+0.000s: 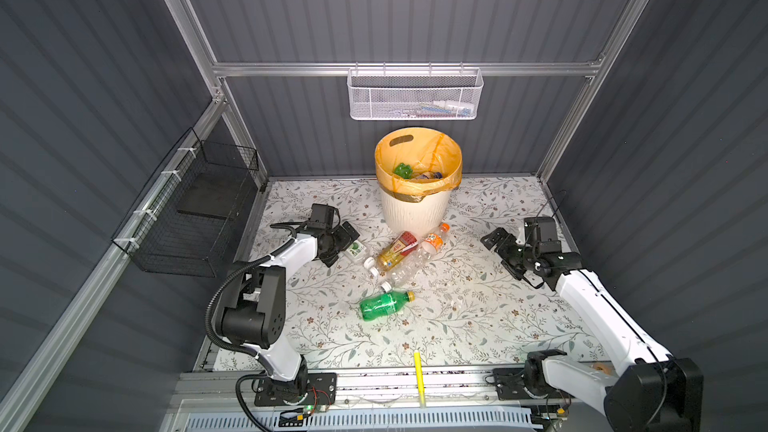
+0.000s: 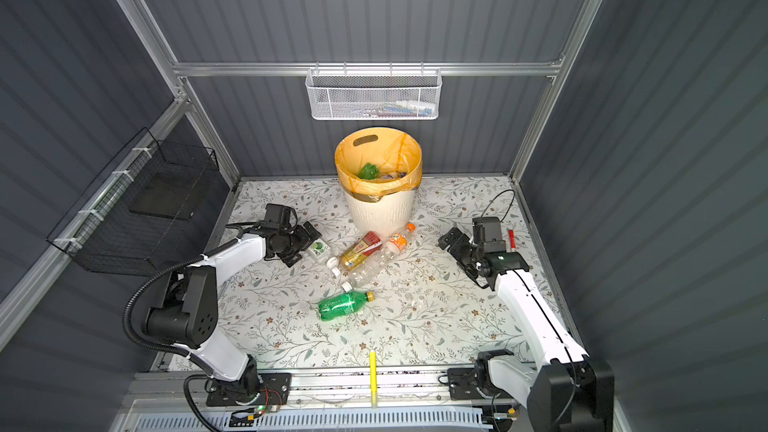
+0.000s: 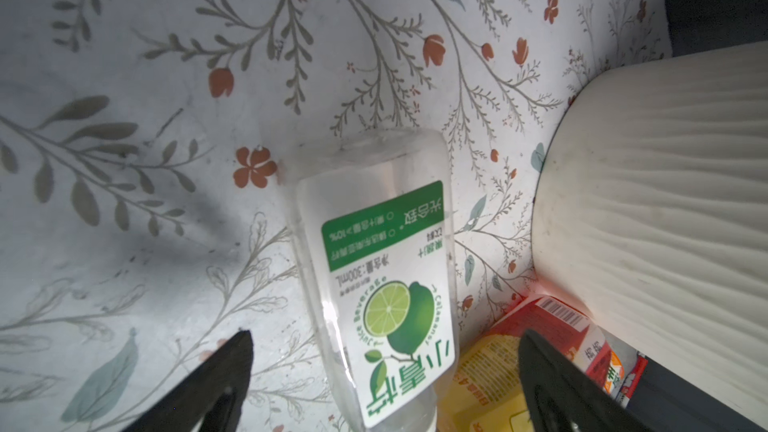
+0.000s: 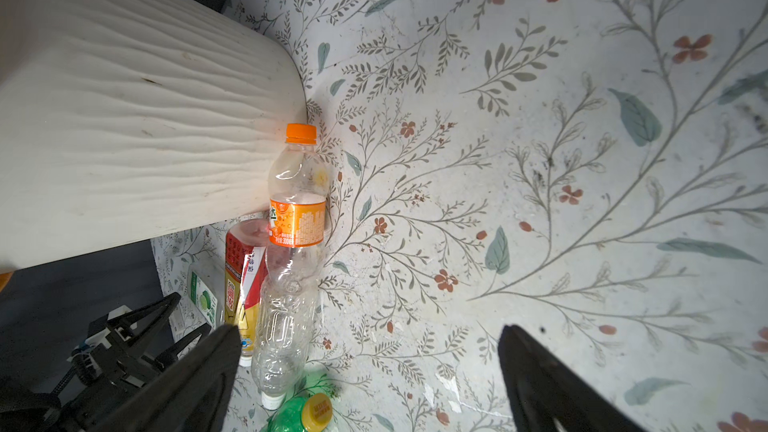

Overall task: Throw the plastic bottles in the bin
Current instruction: 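Grasp the green-labelled lime bottle with the left gripper while the right gripper returns, then lift the lime bottle over the bin and release it with the left gripper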

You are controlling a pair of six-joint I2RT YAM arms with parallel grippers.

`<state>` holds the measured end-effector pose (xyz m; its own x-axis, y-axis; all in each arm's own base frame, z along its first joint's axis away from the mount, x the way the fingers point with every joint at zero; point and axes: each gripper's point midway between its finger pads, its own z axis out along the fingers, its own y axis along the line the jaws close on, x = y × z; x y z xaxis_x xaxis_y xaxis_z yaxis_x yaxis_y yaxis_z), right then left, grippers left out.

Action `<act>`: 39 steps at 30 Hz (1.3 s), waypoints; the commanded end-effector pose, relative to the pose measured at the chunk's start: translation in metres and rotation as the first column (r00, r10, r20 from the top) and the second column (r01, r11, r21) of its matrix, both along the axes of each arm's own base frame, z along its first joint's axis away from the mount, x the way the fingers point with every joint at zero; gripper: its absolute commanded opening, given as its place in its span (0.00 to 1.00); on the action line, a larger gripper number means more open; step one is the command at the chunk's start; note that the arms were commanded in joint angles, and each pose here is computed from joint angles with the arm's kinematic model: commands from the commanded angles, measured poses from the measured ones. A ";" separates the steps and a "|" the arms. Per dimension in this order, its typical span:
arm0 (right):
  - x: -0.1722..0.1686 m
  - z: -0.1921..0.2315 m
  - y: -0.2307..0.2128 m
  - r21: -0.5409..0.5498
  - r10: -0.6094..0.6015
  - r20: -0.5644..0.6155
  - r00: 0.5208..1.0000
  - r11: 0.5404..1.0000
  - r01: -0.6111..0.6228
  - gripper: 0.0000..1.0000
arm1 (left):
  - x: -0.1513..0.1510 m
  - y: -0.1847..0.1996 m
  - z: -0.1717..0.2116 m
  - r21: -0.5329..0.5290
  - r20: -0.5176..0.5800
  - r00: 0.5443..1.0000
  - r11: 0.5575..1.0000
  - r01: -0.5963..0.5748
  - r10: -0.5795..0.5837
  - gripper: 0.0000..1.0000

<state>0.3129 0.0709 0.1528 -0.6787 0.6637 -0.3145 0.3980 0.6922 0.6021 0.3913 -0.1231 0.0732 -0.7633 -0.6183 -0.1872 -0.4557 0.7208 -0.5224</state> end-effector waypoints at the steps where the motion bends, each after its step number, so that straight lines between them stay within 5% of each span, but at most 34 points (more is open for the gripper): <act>1: 0.000 -0.015 0.002 0.002 0.017 -0.022 1.000 1.000 -0.017 0.99 | -0.003 0.000 -0.008 0.030 -0.060 0.998 0.999 -0.011 0.013 0.99; 26: 0.001 -0.075 0.008 0.055 0.062 -0.094 0.994 0.997 -0.057 0.99 | 0.015 -0.019 -0.031 0.186 -0.178 0.984 0.982 0.025 0.008 0.97; 39: 0.000 -0.078 0.008 0.095 0.061 -0.095 0.994 0.994 -0.052 0.99 | 0.006 -0.013 -0.042 0.237 -0.211 0.977 0.968 0.080 -0.029 0.74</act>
<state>0.3135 0.0770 0.0747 -0.7343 0.6508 -0.1930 0.4272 0.6640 0.6137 0.4086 -0.1416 0.0357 -0.8166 -0.5524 -0.1674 -0.4997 0.8217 -0.2741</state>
